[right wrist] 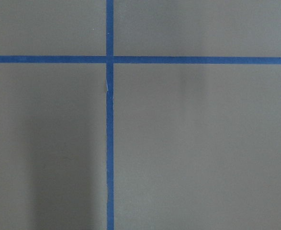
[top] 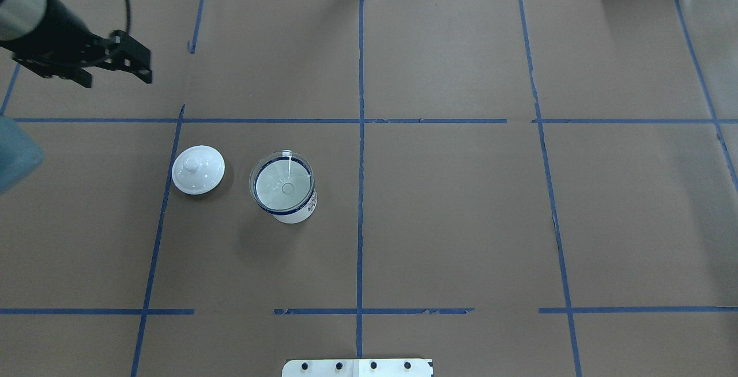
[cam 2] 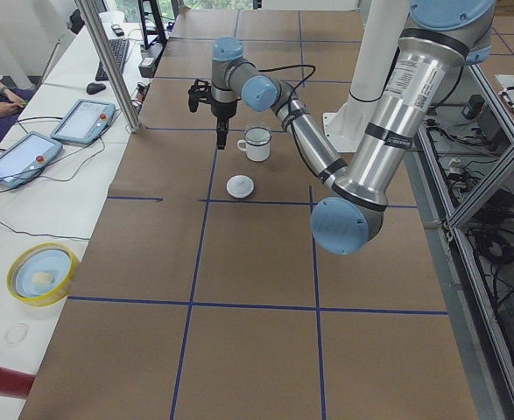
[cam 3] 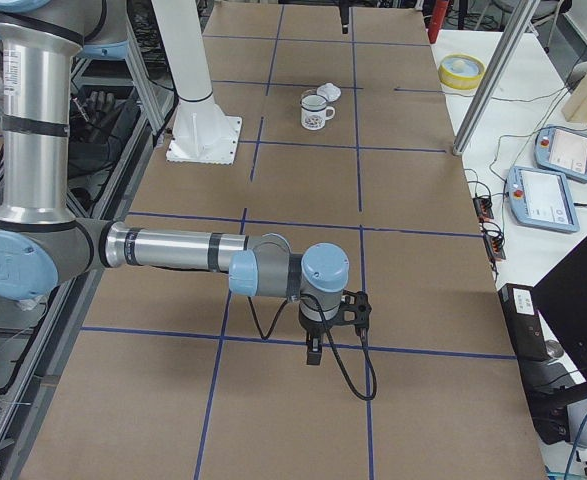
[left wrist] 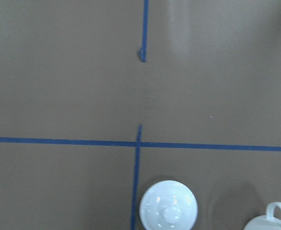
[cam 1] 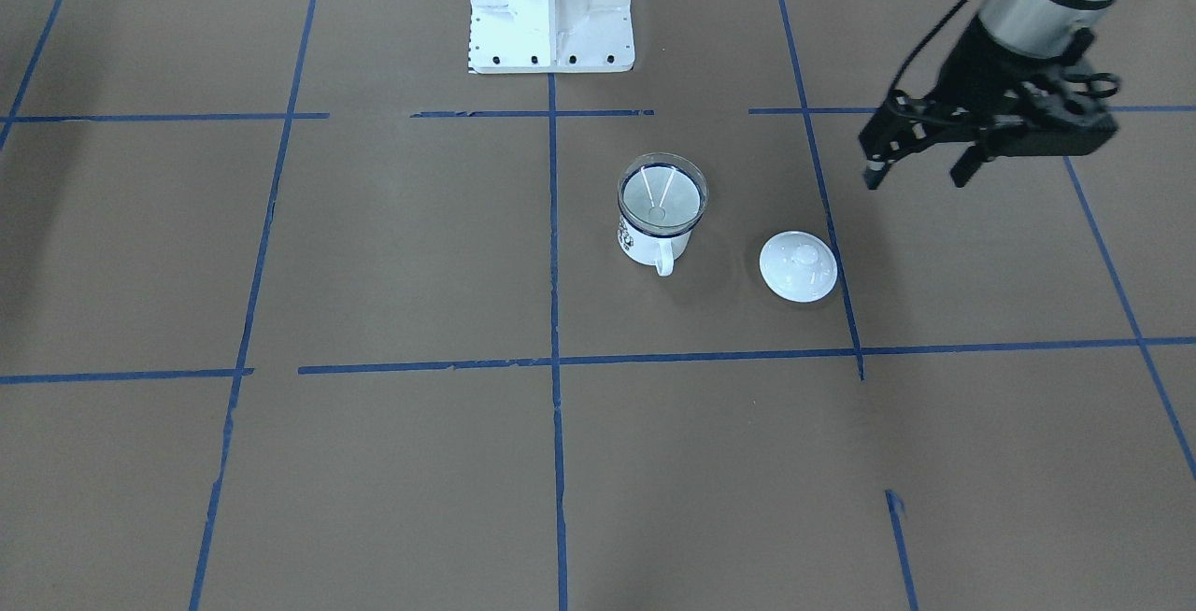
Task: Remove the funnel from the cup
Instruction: 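Move the left gripper over the clear glass funnel in the white mug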
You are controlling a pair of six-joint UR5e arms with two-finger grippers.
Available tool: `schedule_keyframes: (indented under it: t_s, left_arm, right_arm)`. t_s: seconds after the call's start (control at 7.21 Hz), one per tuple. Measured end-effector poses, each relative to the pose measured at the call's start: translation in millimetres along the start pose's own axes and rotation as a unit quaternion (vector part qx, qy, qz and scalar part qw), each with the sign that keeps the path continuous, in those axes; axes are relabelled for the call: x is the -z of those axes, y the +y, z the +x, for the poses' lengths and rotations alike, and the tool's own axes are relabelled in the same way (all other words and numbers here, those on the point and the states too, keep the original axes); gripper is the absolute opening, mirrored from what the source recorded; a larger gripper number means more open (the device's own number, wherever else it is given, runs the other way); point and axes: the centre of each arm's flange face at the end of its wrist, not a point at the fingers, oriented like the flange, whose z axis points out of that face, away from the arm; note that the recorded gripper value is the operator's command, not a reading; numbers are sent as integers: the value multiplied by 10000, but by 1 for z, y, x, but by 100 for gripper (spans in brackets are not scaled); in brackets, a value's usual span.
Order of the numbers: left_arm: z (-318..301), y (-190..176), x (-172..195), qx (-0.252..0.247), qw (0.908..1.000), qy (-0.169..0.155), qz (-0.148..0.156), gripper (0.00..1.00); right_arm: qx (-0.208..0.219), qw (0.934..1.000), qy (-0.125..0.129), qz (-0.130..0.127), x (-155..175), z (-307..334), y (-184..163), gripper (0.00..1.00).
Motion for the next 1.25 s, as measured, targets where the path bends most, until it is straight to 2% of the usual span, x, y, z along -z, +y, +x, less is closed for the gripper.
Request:
schedule_keyframes:
  t_s: [0.28,0.42,0.69,0.97,1.25]
  left_arm:
    - [79,31,-39,142,9997,5,-187,100]
    - [106,42,-53,102,9998,-40,-190,100]
    - [139,68,-81,-79,9997,-245,-16,100]
    - [178,84,-108,-12,9993,-354,-97,100]
    - [202,90,-122,2,9991,-395,-179,92]
  right_arm:
    - [0,10000,0,0,0,0,0,100]
    - [0,10000,0,0,0,0,0,100]
    - [-1,10000,0,0,0,0,0,100]
    - [0,10000,0,0,0,0,0,100]
    - [0,10000,0,0,0,0,0,100]
